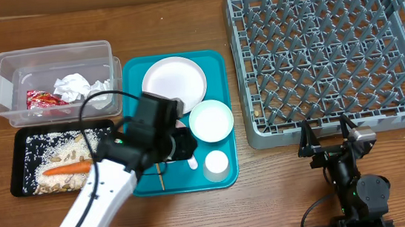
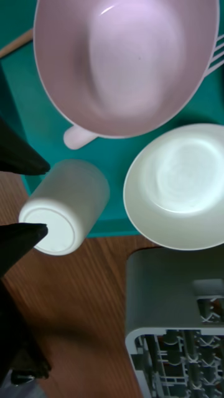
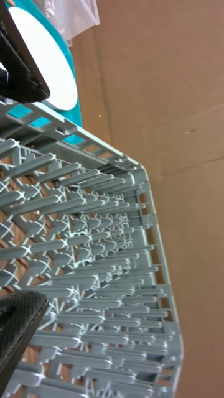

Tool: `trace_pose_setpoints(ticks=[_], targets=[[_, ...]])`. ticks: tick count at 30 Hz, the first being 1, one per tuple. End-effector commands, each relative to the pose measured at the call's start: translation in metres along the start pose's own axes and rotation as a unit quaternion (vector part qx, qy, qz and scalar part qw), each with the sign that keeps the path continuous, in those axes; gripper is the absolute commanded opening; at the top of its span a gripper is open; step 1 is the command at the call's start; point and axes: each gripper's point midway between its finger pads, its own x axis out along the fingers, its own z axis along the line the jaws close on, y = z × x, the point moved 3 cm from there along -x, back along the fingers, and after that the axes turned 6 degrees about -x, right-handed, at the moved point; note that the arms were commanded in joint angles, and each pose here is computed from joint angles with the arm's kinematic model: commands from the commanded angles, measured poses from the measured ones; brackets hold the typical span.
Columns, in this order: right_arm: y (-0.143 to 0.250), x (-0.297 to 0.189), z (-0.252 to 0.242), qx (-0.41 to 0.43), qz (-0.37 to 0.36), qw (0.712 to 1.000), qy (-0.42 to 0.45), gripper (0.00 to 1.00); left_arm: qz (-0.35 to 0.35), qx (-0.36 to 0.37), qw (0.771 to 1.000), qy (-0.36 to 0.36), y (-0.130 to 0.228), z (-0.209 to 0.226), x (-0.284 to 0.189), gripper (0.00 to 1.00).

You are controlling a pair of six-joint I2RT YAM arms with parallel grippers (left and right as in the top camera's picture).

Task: Sort waste into correct bins and load items into the dishwasher
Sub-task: 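Move the left gripper right over the pink bowl on the teal tray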

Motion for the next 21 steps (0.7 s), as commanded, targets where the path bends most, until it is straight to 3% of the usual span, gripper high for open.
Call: trace_pose_setpoints(ticks=[1,7,16,21], targets=[[0.009,0.002,-0.002,0.016,0.016,1.0,0.003,1.0,-0.033,-0.002,0.999,-0.02,-0.002,-0.011,0.001,0.34],[0.015,0.004,-0.003,0.017,0.031,0.999,0.006,1.0,-0.032,0.01,0.999,-0.032,0.011,-0.026,0.013,0.48],[0.012,0.004,-0.001,0.017,0.024,1.0,0.002,1.0,-0.041,0.024,0.997,-0.062,0.009,-0.023,0.025,0.52],[0.002,0.002,0.021,0.027,0.015,0.997,-0.073,1.0,-0.06,0.025,0.993,-0.099,-0.001,-0.014,0.015,0.51]])
